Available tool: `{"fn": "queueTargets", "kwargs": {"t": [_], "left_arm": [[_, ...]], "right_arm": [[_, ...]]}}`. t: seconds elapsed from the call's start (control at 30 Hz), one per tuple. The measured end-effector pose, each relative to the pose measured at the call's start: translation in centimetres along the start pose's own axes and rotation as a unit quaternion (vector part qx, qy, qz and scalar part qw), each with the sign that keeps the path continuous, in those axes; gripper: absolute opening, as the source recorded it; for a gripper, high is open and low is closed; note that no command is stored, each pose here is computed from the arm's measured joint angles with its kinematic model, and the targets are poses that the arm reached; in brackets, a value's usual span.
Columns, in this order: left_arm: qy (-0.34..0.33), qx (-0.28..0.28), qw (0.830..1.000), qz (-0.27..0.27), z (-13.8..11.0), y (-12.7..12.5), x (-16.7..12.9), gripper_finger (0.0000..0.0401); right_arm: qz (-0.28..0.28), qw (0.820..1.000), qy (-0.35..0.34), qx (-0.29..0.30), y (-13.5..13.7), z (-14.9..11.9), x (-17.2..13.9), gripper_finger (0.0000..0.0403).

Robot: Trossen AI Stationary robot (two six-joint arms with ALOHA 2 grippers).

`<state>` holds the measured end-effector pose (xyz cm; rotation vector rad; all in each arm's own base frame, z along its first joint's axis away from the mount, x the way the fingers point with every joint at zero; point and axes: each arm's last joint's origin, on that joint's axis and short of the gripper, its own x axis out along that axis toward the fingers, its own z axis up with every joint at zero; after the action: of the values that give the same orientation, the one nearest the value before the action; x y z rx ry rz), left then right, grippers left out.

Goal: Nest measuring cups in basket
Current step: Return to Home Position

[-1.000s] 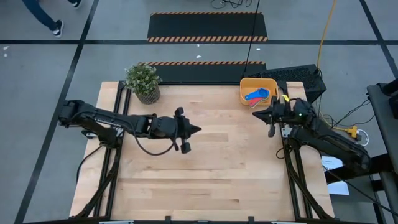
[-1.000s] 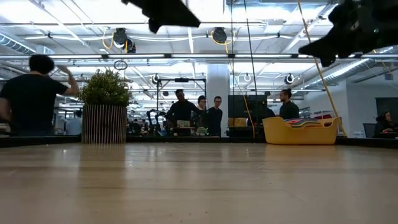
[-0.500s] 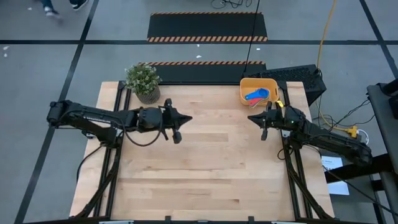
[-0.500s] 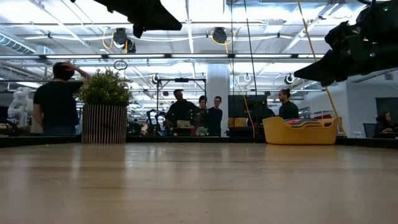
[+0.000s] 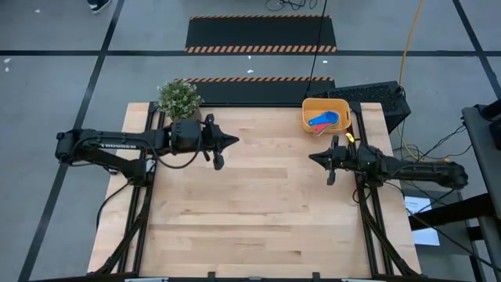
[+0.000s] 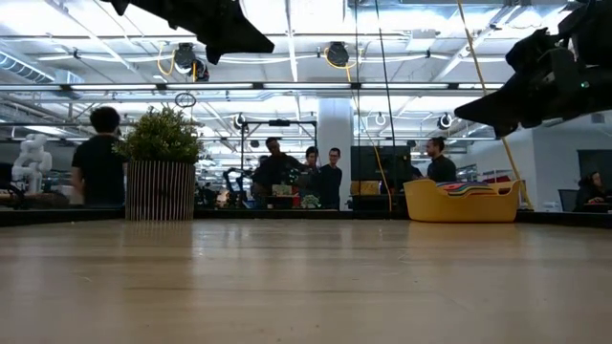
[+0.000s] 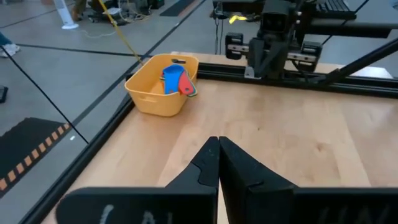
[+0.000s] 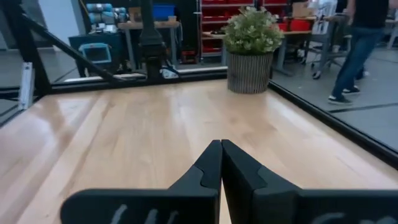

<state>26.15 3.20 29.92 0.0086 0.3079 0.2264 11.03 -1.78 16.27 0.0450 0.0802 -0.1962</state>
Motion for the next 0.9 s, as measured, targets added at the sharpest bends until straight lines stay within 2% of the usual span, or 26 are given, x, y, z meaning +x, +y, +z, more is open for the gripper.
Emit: {"fn": "queueTargets", "kwargs": {"t": [0.3, 0.5, 0.63, 0.8, 0.9], "left_arm": [[0.022, -0.004, 1.0, -0.003, -0.4, 0.0, 0.0, 0.0004], [0.048, 0.002, 0.999, -0.014, -0.9, -0.6, -0.1, 0.0003], [0.053, -0.002, 0.998, -0.015, -2.5, -0.6, -0.4, 0.0006], [0.006, -0.032, 0.999, -0.012, -4.8, -0.4, -1.6, 0.0003], [-0.01, -0.048, 0.999, 0.009, -5.8, -0.1, -3.0, 0.0004]], "right_arm": [[0.018, 1.0, 0.0, -0.005, 1.7, -0.1, -0.2, 0.0], [0.05, 0.998, -0.007, -0.024, 2.4, 0.0, -0.5, 0.0], [0.062, 0.997, -0.019, -0.03, 2.6, 0.2, -0.7, 0.0], [0.083, 0.995, -0.033, -0.031, 2.8, 0.4, -1.0, 0.0], [0.085, 0.996, -0.028, -0.021, 2.8, 0.3, -1.0, 0.0]]}}
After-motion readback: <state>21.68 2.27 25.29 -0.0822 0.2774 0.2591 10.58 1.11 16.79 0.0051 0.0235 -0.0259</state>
